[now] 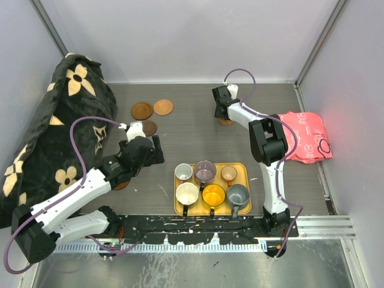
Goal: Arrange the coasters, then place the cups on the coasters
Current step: Move the coaster to the center of the board.
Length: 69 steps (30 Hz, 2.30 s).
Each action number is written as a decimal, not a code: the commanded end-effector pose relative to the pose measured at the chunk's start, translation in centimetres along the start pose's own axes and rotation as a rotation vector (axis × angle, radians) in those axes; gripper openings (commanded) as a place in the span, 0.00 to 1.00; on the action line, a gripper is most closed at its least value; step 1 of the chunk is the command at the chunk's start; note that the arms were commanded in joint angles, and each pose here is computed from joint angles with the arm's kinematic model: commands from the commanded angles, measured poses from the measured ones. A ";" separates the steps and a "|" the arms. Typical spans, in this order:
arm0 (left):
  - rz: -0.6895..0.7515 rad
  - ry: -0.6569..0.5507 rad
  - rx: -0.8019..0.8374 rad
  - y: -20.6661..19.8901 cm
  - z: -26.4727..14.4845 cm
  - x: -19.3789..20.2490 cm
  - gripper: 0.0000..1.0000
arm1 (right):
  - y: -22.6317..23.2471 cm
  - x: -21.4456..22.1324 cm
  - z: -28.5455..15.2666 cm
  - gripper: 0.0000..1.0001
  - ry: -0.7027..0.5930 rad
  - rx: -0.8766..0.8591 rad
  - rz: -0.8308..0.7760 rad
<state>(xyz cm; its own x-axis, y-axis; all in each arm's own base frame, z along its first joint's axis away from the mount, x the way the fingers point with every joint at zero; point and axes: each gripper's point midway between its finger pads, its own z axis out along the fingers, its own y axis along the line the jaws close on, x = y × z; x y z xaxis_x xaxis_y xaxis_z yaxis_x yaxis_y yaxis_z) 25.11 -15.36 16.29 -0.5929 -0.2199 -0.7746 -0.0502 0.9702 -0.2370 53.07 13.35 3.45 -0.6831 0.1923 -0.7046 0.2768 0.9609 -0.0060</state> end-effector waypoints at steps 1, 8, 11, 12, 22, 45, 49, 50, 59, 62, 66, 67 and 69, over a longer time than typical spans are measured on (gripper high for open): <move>-0.027 -0.025 0.014 -0.3 -0.2 -0.6 0.98 | 1.1 -2.1 -1.3 0.46 -0.046 -0.049 0.026; -0.023 -0.026 0.012 -0.3 -0.1 -0.6 0.98 | 2.1 -1.8 0.0 0.47 -0.030 -0.065 0.016; -0.019 -0.027 0.008 -0.2 -0.1 -0.7 0.98 | 2.6 -1.9 0.3 0.47 -0.027 -0.077 0.013; -0.019 -0.027 0.008 -0.2 -0.1 -0.7 0.98 | 2.7 -2.0 0.4 0.47 -0.026 -0.081 0.015; -0.012 -0.026 0.001 -0.2 0.1 -0.6 0.98 | 3.5 -2.5 0.5 0.47 -0.030 -0.108 0.014; -0.010 -0.121 0.000 -0.4 0.3 -2.7 0.98 | 3.6 -8.7 -7.6 0.49 -0.183 -0.201 0.041; -0.015 -0.192 -0.003 -1.2 1.0 -4.6 1.00 | 2.9 -9.2 -10.7 0.50 -0.209 -0.220 0.049; -0.013 -0.203 -0.005 -1.5 1.2 -5.0 0.99 | 2.6 -9.1 -11.3 0.49 -0.209 -0.224 0.053; 0.037 -0.169 -0.099 -4.0 6.6 -7.6 0.90 | -1.5 -6.9 -16.4 0.50 -0.238 -0.214 0.062; 0.031 -0.149 -0.121 -5.0 9.5 -8.8 0.90 | -2.7 -6.2 -17.6 0.50 -0.251 -0.218 0.069; 0.041 -0.123 -0.154 -5.9 13.7 -10.0 0.91 | -4.3 -5.0 -18.7 0.50 -0.260 -0.210 0.078; 0.048 -0.111 -0.172 -5.9 14.9 -10.1 0.91 | -4.5 -4.8 -19.0 0.50 -0.262 -0.214 0.081; 0.047 -0.090 -0.191 -6.0 17.1 -10.5 0.91 | -4.8 -4.2 -19.3 0.50 -0.256 -0.221 0.080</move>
<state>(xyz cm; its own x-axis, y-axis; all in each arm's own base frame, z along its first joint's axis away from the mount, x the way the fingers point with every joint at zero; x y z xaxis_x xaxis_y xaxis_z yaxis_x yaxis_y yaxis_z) 41.62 -20.01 15.23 -0.5444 -0.1612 -0.8232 -0.1689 0.9823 -0.0807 41.86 12.24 16.84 -0.5556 0.2062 -0.8055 0.1569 0.9774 0.1420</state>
